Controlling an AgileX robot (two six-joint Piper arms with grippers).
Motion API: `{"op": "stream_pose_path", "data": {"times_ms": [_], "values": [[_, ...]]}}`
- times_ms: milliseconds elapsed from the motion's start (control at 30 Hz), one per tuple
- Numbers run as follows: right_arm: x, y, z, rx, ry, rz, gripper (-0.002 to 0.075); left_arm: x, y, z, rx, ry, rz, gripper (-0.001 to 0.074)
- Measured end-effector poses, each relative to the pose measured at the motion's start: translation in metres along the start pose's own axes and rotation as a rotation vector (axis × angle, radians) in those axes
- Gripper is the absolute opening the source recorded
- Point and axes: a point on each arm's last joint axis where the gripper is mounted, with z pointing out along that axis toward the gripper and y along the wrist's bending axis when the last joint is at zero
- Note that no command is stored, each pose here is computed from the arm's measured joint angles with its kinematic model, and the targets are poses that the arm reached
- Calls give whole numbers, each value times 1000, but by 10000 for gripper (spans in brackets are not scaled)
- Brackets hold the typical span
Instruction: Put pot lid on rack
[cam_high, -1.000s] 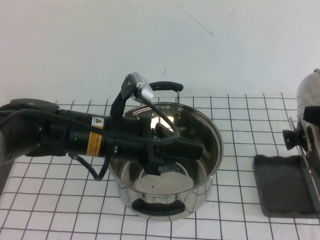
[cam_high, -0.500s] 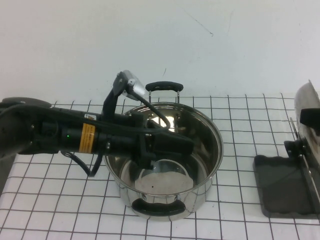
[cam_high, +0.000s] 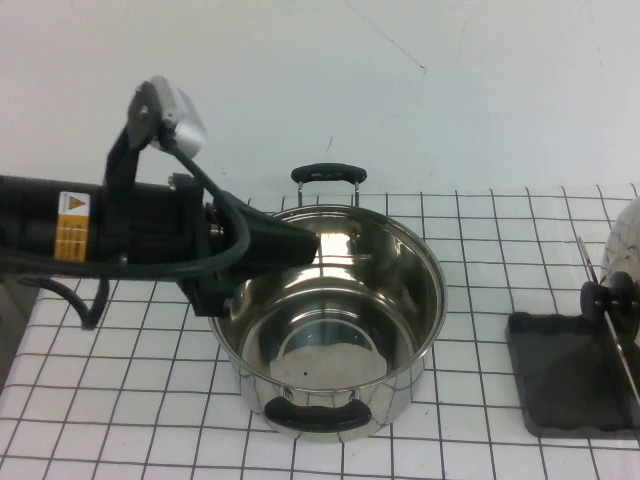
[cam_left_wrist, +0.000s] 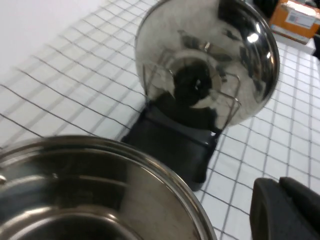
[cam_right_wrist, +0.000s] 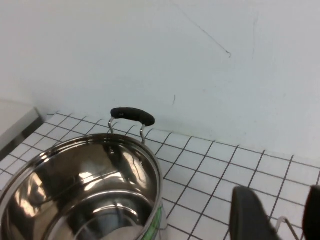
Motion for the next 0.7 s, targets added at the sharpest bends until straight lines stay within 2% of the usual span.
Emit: {"op": "stream_pose_path", "data": {"times_ms": [167,233,367,500,600,700], "values": [[-6,14,-17,-4,-54,-49,236,-19,-35,-26,-88,-64,102,-1],[-9,23,-28,0,-93,-77,223,-23,-53,-39,-157,-107,143,-1],[-14,45,-54,2,-184,-150,141,-20,-83,-69,-397,-217,214,-1],[-15,72,-86,9,-297,-243,34,2,-105,-97,-653,-326,236,-1],[-11,92,-111,19,-387,-316,9,29,-115,-112,-806,-384,231,-1],[-4,112,-134,29,-474,-411,2,57,-120,-117,-885,-408,206,-1]]}}
